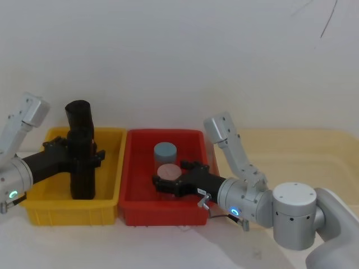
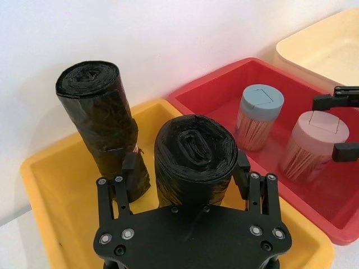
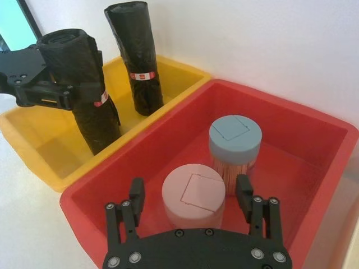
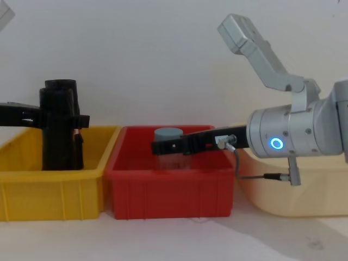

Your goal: Pick up the garbage bag with the one hand and transfer it to the other hand.

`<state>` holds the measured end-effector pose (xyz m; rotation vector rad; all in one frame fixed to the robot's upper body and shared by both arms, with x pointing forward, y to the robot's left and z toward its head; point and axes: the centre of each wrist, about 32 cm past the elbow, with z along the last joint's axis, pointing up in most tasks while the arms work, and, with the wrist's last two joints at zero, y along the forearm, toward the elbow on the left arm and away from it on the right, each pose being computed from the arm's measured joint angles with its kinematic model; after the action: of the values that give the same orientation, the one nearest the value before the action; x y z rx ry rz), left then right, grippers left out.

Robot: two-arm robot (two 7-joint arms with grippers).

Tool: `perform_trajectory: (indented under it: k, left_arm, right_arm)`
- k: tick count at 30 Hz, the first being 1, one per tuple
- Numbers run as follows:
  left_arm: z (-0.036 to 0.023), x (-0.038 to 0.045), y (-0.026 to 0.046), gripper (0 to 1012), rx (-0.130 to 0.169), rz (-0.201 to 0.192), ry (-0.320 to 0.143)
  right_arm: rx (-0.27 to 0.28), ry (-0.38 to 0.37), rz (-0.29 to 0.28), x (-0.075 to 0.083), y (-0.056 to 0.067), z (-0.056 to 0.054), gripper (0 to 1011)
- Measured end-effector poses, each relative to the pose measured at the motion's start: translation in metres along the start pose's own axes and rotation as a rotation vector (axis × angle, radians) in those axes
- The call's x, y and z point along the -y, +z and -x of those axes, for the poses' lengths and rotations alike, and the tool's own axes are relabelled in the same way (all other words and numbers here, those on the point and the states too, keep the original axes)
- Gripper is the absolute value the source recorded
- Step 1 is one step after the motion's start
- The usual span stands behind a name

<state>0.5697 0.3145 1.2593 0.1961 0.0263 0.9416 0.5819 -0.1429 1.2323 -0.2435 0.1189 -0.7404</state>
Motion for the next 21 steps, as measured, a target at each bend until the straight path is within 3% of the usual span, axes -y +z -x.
perform_trajectory:
  k: [8,14,19,21]
  left_arm:
    - [0.0004,0.0017,-0.0006,865,-0.005,0.0,-0.005]
    - [0.0007,0.0024,-0.0007,684,-0.007,0.0,-0.006]
    - [0.0007,0.0027,-0.0009,503,-0.008,0.0,-0.007]
    - [0.0007,0.0028,-0.001,495,-0.008,0.0,-0.008]
  right_arm:
    - [0.001,0.003,0.0,-0.0012,-0.0007,-0.0002,841]
    - [0.002,0.004,0.001,-0.0016,-0.0011,-0.0004,663]
    - [0.002,0.004,0.001,-0.0019,-0.0013,-0.0003,653]
    - [0.002,0.004,0.001,-0.002,-0.0014,-0.0003,652]
